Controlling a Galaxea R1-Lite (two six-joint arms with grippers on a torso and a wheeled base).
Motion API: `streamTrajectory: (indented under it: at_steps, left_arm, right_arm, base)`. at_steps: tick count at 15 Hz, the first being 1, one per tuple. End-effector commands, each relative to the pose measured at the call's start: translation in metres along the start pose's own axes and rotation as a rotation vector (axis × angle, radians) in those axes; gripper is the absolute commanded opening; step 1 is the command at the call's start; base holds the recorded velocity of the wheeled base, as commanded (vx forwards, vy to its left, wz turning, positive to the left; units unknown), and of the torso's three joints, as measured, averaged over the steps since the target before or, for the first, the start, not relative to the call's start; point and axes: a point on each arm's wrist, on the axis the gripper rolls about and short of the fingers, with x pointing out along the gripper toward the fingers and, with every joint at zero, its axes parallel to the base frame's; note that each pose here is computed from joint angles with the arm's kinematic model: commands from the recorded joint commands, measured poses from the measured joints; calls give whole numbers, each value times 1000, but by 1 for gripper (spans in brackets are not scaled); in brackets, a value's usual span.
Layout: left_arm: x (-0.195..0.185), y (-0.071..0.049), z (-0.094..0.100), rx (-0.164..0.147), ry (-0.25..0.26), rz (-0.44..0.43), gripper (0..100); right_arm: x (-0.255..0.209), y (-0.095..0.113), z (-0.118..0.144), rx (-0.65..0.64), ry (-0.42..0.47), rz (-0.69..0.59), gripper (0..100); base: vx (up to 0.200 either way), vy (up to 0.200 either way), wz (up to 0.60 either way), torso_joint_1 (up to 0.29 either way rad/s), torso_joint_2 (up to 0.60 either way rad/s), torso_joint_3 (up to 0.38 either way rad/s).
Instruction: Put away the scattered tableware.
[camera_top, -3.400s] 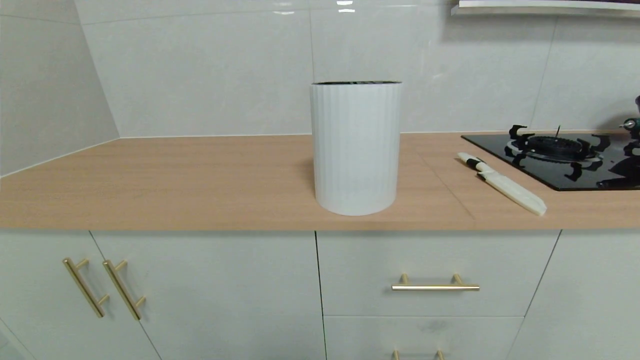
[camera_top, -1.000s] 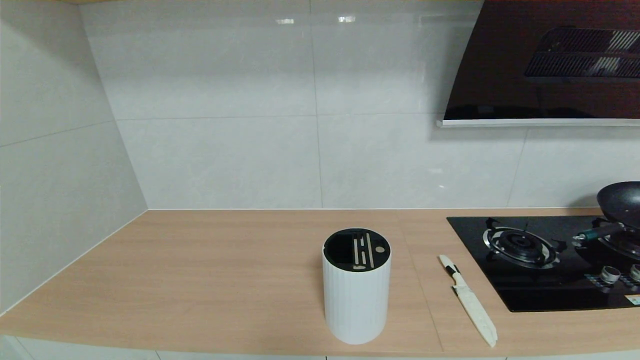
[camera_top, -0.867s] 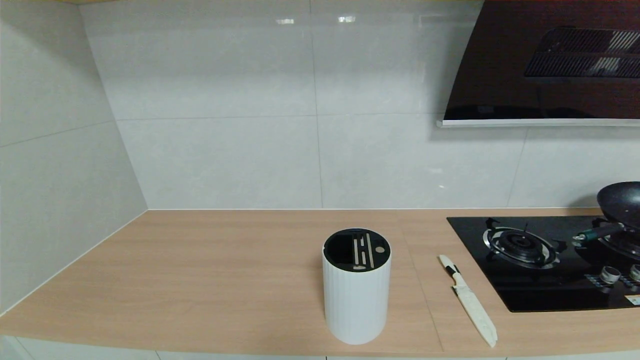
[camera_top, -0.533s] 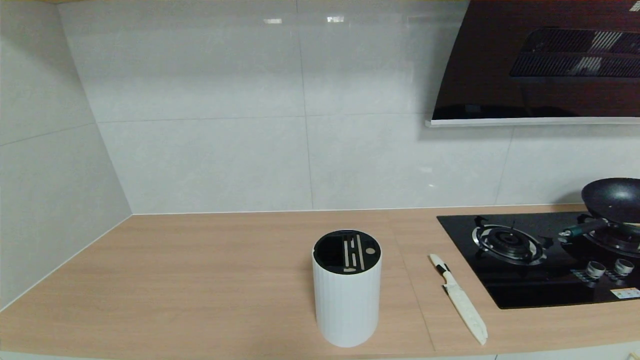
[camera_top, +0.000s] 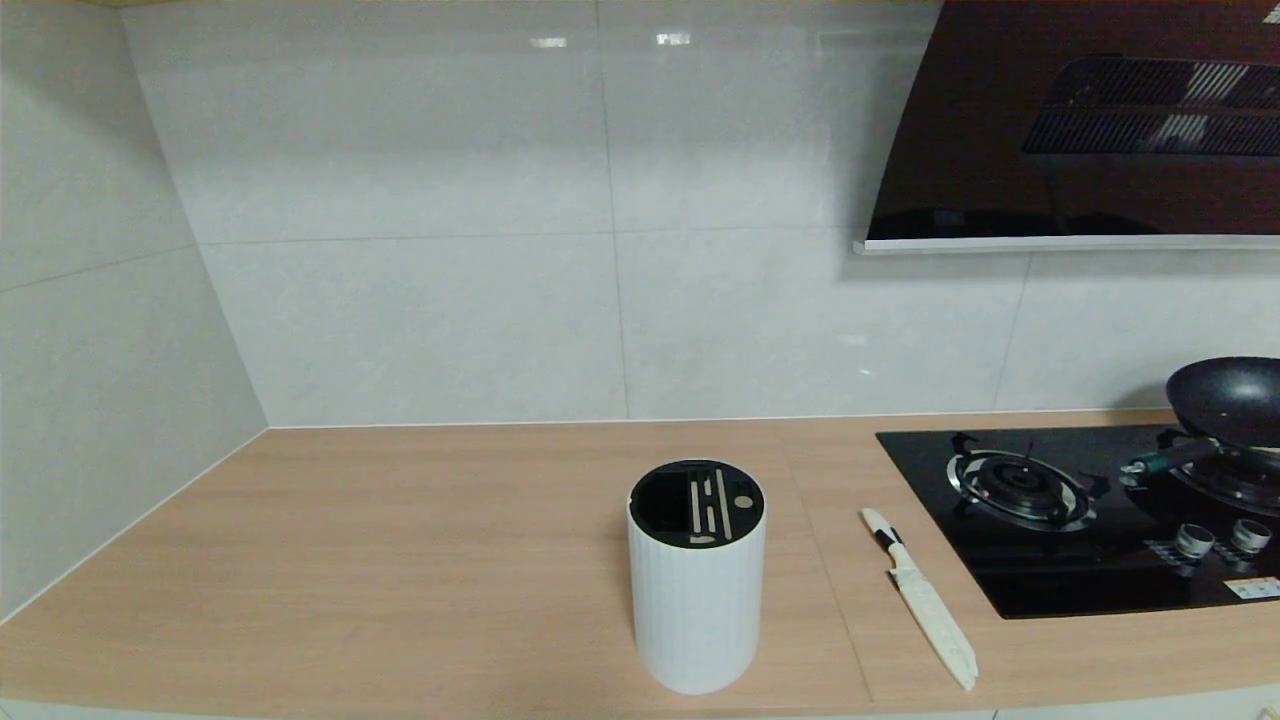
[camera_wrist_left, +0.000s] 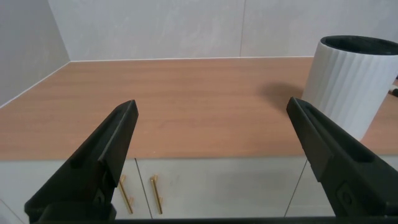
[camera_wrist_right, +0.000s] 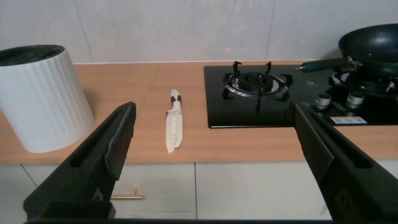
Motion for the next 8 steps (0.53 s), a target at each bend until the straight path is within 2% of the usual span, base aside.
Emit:
streamTrajectory:
  at_steps: [1, 5, 6, 8]
  left_arm:
    - [0, 0, 0, 0, 0, 0, 100]
    - [0, 0, 0, 0, 0, 0, 100]
    - [0, 0, 0, 0, 0, 0, 100]
    - [0, 0, 0, 0, 0, 0, 100]
  right_arm:
    - [0, 0, 0, 0, 1, 0, 100]
    - [0, 0, 2, -4, -10, -1, 100]
    - [-7, 0, 28, 22, -106, 33, 100]
    - [-2, 2, 45, 40, -11, 126, 100]
  base:
    - [0, 0, 0, 0, 0, 0]
    - [0, 0, 0, 0, 0, 0]
    - [0, 0, 0, 0, 0, 0]
    - [0, 0, 0, 0, 0, 0]
